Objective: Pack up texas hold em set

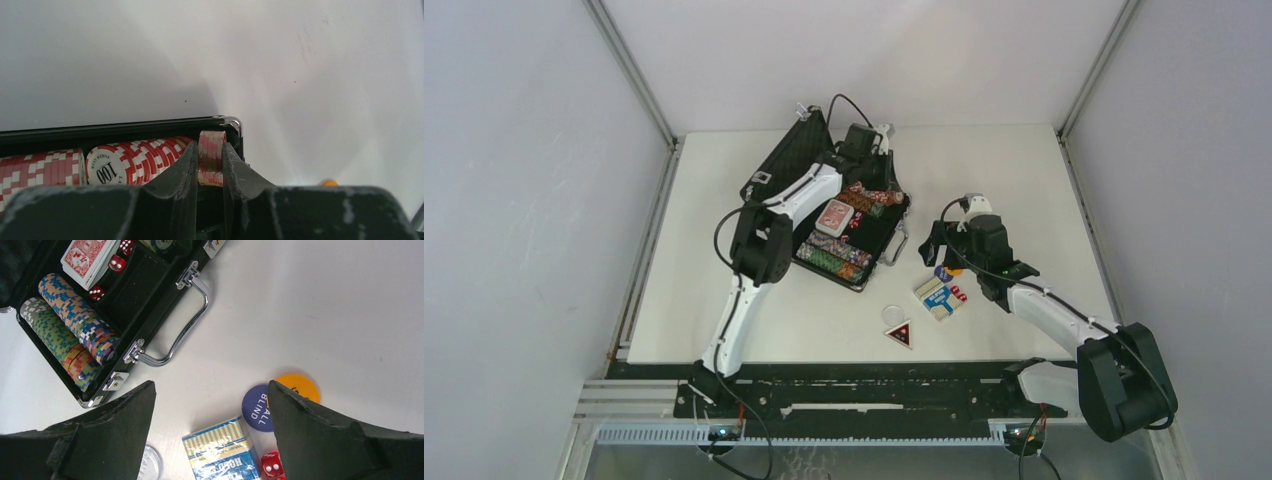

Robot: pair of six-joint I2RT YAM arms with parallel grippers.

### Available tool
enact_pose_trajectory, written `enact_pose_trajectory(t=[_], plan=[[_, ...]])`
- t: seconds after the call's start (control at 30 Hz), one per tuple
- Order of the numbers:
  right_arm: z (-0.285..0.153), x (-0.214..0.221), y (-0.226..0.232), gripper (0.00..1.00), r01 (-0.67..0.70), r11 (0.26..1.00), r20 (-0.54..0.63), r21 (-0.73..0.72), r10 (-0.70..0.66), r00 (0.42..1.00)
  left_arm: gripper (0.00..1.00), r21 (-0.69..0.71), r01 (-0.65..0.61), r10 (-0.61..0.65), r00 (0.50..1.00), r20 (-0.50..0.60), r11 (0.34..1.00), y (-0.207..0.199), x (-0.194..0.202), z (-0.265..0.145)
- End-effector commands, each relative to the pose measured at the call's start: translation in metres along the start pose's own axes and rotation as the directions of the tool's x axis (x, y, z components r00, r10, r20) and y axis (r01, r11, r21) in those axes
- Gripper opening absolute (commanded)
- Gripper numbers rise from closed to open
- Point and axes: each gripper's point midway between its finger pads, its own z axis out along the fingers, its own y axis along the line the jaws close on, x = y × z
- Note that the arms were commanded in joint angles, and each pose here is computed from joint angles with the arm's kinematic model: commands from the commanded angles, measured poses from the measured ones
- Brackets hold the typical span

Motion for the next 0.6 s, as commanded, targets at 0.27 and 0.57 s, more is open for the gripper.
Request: enact_pose_trajectory(t=[0.27,0.57], plan=[[0.003,-0.010,0.006,0.89,-0.011,1.000,0.038,-0.027,0.012,0.999,0.00,-0.060,-0.061,0.064,0.996,0.060,0.996,0.000,-0.019,0.002],[0.006,-0.008,0.007,0.89,-0.013,0.999,0.031,-0.036,0.014,0.999,0.00,-0.152,-0.075,0.085,0.995,0.056,0.985,0.013,-0.021,-0.005]])
